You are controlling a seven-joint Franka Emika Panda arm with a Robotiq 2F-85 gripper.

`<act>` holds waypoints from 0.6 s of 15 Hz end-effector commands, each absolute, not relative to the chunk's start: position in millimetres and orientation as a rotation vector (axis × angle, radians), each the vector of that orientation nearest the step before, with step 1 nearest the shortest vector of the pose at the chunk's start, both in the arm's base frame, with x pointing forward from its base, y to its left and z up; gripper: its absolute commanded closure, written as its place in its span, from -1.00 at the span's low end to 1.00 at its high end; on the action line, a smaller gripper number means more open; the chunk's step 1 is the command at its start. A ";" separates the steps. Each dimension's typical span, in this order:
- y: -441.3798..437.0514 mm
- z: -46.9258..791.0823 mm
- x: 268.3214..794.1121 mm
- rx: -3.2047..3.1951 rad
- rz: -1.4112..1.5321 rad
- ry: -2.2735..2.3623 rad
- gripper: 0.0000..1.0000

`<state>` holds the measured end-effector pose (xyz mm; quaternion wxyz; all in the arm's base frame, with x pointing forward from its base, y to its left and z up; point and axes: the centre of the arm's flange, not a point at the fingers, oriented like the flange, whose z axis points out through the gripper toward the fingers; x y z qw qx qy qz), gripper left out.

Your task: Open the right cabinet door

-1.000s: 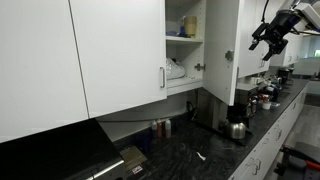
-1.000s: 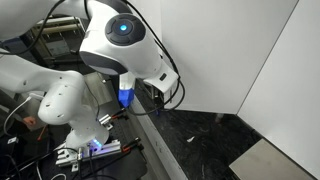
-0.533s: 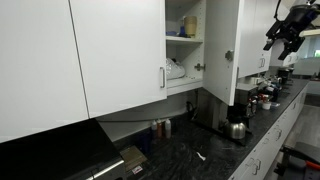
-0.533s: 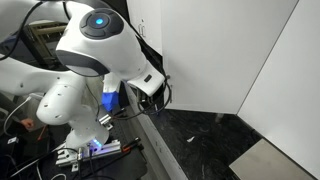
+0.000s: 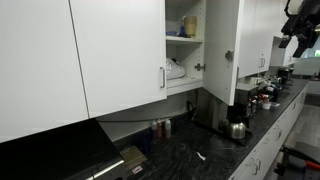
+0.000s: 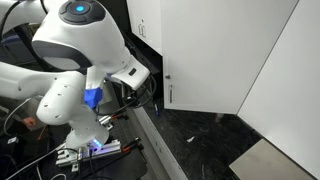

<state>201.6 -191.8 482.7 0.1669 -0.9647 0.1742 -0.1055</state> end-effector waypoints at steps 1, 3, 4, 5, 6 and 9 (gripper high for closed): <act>-174.2 481.8 194.1 -2.782 -0.247 0.429 -1.00; -165.6 481.6 195.6 -2.796 -0.231 0.388 -1.00; -160.8 481.6 196.8 -2.806 -0.223 0.369 -1.00; -155.4 481.4 198.8 -2.818 -0.219 0.345 -1.00; -149.5 481.3 201.1 -2.832 -0.217 0.318 -1.00; -132.1 480.6 209.7 -2.877 -0.203 0.247 -1.00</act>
